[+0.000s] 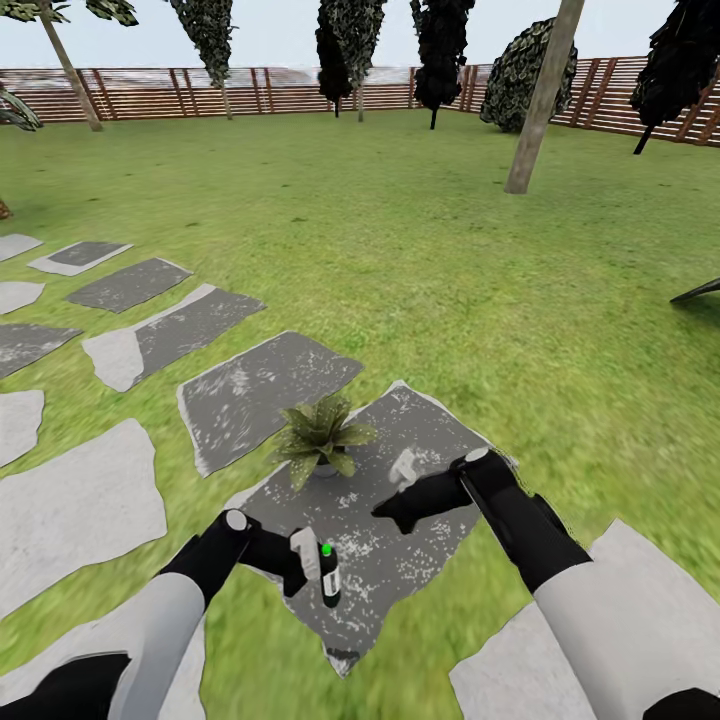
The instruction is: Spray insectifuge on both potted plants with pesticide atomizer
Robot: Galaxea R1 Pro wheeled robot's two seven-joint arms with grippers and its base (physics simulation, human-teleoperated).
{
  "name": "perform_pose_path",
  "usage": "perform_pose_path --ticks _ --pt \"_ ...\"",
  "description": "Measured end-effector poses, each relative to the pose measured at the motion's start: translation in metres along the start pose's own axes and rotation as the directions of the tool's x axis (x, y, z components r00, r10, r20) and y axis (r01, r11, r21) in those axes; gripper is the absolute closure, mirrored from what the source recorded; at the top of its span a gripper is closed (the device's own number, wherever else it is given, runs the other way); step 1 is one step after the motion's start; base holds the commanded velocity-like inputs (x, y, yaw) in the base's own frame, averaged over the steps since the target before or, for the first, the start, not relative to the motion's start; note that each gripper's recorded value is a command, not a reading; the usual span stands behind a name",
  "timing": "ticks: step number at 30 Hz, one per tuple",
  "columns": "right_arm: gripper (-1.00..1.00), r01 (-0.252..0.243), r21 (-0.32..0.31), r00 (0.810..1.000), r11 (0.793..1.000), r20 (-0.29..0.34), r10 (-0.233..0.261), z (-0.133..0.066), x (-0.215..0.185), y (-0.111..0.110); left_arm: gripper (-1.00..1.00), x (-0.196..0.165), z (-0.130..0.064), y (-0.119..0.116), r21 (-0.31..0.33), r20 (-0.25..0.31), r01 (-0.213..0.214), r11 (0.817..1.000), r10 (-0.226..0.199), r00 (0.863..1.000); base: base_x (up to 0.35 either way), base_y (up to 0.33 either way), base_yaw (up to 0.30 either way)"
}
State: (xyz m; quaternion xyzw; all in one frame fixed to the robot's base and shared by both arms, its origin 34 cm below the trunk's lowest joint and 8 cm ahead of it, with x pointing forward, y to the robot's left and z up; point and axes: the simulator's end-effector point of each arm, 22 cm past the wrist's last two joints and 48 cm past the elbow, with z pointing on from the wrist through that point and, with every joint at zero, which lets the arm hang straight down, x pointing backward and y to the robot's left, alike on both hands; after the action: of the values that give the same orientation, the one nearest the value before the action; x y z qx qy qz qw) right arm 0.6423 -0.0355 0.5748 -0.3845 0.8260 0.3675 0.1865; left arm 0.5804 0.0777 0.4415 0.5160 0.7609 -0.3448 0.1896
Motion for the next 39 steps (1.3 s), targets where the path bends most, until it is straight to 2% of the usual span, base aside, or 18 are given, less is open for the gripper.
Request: perform_pose_path --ticks 4,10,19,24,39 --pt "1.0 0.02 -0.011 0.999 1.0 -0.026 -0.021 0.006 0.004 0.006 1.0 0.0 -0.001 0.001 -0.003 -0.001 -0.002 1.0 0.002 1.0 0.0 0.0 0.0" --pt "1.0 0.023 -0.012 0.999 1.0 -0.029 -0.023 0.007 0.005 0.007 1.0 -0.008 -0.005 0.008 -0.025 0.008 -0.026 0.999 0.027 1.0 0.0 0.0 0.0" --pt "1.0 0.022 -0.012 0.999 1.0 -0.029 -0.022 0.007 0.005 0.007 1.0 -0.016 0.0 0.004 -0.015 0.016 -0.046 0.999 0.046 0.999 0.0 0.0 0.0" --pt "1.0 0.023 -0.011 0.999 1.0 -0.029 -0.023 0.007 0.005 0.007 1.0 -0.026 0.005 -0.001 -0.005 0.04 -0.083 0.997 0.083 0.996 0.0 0.0 0.0" --pt "1.0 0.029 -0.007 0.999 1.0 -0.028 -0.029 0.007 0.005 0.006 1.0 -0.045 0.019 -0.012 0.019 0.07 -0.096 0.995 0.094 0.993 0.0 0.0 0.0"
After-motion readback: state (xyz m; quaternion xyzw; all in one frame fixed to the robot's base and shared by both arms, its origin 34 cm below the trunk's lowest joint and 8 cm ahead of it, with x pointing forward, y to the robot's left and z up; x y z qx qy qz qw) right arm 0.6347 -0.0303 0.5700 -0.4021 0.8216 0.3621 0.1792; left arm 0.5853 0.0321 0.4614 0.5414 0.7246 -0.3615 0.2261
